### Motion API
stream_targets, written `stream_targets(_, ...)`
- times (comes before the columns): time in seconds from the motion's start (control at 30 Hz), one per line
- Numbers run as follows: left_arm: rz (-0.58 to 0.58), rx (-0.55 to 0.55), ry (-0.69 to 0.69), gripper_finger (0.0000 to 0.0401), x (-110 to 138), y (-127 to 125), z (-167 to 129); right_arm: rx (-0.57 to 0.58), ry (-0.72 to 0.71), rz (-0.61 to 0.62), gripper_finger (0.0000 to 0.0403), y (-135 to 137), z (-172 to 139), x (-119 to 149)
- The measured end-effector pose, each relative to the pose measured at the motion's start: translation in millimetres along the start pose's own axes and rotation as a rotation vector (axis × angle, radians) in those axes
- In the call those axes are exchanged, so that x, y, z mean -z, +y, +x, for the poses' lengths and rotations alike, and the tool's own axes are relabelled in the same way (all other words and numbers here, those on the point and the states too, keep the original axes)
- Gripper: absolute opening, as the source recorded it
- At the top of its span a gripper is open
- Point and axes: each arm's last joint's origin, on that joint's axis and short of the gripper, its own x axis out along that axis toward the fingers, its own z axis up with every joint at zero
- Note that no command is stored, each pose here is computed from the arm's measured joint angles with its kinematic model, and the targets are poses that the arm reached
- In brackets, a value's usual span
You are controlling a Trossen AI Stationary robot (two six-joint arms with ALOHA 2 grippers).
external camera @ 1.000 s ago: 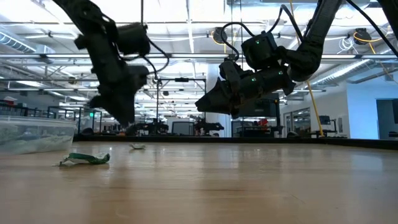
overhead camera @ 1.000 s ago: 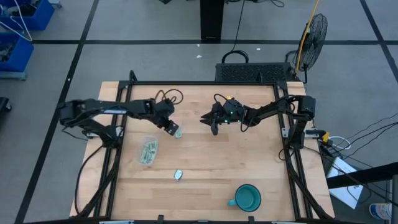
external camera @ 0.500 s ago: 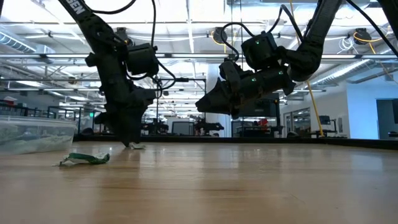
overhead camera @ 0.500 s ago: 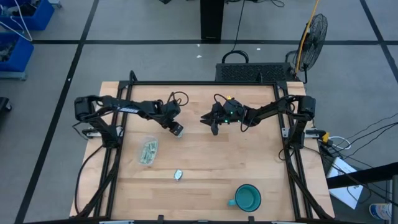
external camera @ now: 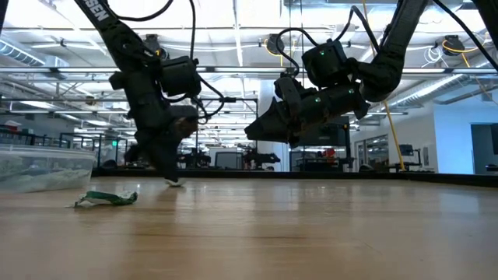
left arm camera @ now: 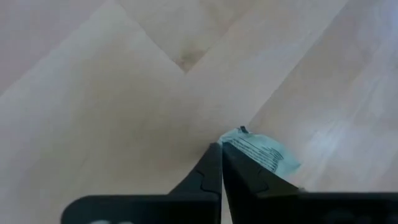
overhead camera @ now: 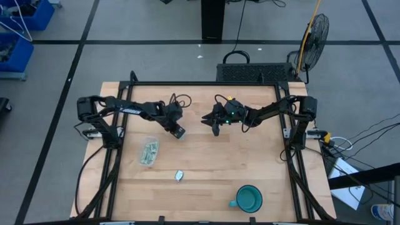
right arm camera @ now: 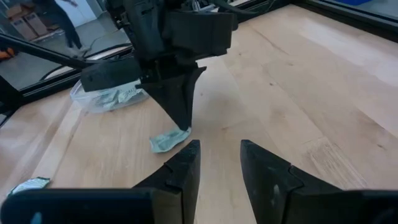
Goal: Pick and place Stevia / Truvia into bins
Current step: Put the light green stevia packet into the transparent bin
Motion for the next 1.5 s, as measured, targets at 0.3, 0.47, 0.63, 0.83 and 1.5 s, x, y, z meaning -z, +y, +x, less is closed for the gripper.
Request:
stream_targets(0.3,0.021,0.149,0.039,0.0003,5.9,-12.0,-27.6,0.001,0.003,-0.002,0.0110,-0.2,-0.1,0.4)
stream_targets(0.47,0.126,0.204,0.023,0.0002,26.1,-23.7,-76.6,0.010,0.036,0.006,0.0110,-1.0,-0.2,3.6)
stream_targets(0.63,0.134,0.161,0.103,0.0001,66.2,-23.8,-119.3,0.020,0.079,0.015,0.0110,-2.0,-0.5,7.9)
stream_targets(0.83,0.144,0.061,0.242,0.0003,104.5,-22.0,-138.7,0.018,0.071,-0.004,0.0110,-1.8,-0.5,7.2)
stream_targets(1.5,0.075,-0.153,0.352,0.0037,116.9,-22.6,-79.3,0.120,0.051,-0.032,0.0110,-4.9,-0.7,6.7)
